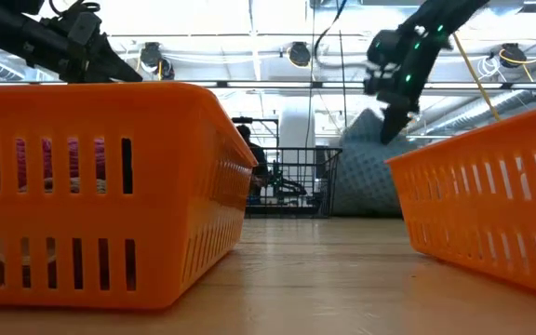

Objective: Pick & Place Medicine items
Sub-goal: Put the blue patient gown into the black wire basket

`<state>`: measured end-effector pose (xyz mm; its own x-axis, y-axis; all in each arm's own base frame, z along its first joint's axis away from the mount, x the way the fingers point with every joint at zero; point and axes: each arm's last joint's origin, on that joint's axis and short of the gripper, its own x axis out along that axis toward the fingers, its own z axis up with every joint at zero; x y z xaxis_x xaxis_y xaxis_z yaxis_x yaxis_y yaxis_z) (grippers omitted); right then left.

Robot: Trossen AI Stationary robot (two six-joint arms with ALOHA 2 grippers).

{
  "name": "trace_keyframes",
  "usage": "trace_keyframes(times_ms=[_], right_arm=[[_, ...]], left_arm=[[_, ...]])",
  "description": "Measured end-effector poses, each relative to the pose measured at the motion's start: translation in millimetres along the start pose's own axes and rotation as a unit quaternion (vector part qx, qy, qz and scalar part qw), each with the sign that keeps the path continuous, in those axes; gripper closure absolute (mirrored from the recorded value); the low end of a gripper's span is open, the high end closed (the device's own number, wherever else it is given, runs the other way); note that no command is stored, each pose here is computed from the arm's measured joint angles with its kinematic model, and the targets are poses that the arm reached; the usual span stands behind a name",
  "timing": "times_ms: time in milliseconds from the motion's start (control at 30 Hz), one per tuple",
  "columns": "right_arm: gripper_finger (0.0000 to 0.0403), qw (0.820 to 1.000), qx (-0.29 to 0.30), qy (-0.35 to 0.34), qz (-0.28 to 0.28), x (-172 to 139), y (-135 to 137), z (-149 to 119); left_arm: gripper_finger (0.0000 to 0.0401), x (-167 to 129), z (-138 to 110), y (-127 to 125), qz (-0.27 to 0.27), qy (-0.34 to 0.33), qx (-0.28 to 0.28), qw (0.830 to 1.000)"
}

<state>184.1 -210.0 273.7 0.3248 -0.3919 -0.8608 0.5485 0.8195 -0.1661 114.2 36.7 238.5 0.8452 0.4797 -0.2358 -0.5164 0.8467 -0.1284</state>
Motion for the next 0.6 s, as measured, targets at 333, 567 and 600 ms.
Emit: trace_keyframes(times_ms=[333,567,600], right_arm=[[0.0382,0.999,0.021,-0.020,0.032,-25,6,-12],[0.0382,0.998,0.021,0.032,0.050,33,14,-34],[0.0382,0.998,0.017,0.029,0.057,42,15,-38]], left_arm=[[0.0100,0,0,0,0.001,0.001,-0.006,1.000],[0.0100,0,0,0,0.000,0.001,-0.007,1.000],[0.0100,0,0,0,0.000,0.001,-0.007,1.000]])
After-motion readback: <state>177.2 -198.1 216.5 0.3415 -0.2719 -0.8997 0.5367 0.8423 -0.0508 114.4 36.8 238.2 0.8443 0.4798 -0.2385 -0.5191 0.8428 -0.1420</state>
